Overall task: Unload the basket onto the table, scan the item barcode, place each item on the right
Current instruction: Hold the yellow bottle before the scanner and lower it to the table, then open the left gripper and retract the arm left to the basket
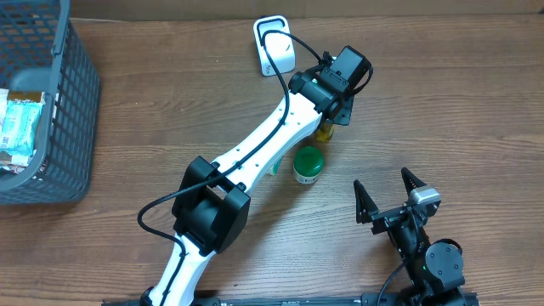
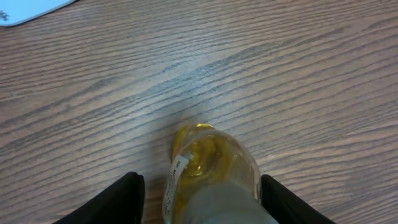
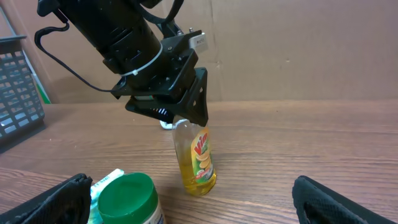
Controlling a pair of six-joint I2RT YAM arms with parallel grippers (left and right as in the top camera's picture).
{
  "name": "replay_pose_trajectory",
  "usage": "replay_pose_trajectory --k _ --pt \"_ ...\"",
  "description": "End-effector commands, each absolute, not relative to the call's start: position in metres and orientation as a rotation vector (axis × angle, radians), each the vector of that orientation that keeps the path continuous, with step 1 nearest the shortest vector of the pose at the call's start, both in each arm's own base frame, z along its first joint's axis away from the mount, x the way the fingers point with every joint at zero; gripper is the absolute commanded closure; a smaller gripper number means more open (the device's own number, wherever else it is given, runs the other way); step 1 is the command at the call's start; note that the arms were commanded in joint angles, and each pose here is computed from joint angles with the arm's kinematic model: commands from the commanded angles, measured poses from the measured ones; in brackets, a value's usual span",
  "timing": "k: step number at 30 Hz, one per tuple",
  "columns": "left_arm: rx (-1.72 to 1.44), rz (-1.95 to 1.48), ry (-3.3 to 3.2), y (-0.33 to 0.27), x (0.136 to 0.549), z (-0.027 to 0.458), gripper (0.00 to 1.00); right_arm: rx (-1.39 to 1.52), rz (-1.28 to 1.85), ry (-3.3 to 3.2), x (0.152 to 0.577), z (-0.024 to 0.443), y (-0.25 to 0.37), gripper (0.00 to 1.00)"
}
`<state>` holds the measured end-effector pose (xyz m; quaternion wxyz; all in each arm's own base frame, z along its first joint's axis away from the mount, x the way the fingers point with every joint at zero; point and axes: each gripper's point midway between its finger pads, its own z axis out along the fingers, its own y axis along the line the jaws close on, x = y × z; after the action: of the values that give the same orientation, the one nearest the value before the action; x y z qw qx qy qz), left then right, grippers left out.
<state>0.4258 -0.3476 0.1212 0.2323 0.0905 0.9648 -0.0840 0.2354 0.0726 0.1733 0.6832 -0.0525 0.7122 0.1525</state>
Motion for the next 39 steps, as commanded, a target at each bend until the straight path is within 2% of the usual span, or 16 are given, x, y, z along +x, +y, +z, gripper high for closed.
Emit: replay_pose_trajectory --k 1,8,10,13,14,17,21,22,29,39 --pt "0.236 -0.231 2.649 -0.349 0.424 0.122 0.42 -0.119 0.333 1.597 0.236 0.17 0.071 0.0" --pt "0.247 -0.267 2.662 -0.353 0.42 0.122 0.53 -0.119 0.333 1.597 0.236 0.17 0.071 0.0" --pt "0.248 -0.268 2.662 -0.353 0.42 0.122 0.52 -0.119 0.333 1.597 0.236 0.17 0.071 0.0" --pt "0.251 -0.278 2.665 -0.355 0.419 0.122 0.37 -0.119 0.333 1.597 0.236 0.17 0.071 0.0" --pt "0.251 -0.279 2.664 -0.355 0.42 0.122 0.19 -0.119 0.333 1.597 0.236 0.17 0.071 0.0" --pt "0.246 -0.288 2.649 -0.355 0.423 0.126 0.0 -0.119 0.333 1.597 0.236 0.17 0.071 0.0" --pt "0.258 -0.324 2.582 -0.357 0.432 0.156 0.0 -0.119 0.333 1.597 0.236 0.17 0.071 0.0" --pt "0.265 -0.342 2.531 -0.355 0.439 0.182 0.0 -0.119 0.333 1.597 0.236 0.17 0.071 0.0" --pt "0.284 -0.342 2.41 -0.334 0.453 0.251 0.0 -0.119 0.333 1.597 0.236 0.17 0.071 0.0" --pt "0.166 -0.283 2.355 -0.254 0.457 0.317 0.0 -0.119 0.333 1.597 0.236 0.17 0.071 0.0"
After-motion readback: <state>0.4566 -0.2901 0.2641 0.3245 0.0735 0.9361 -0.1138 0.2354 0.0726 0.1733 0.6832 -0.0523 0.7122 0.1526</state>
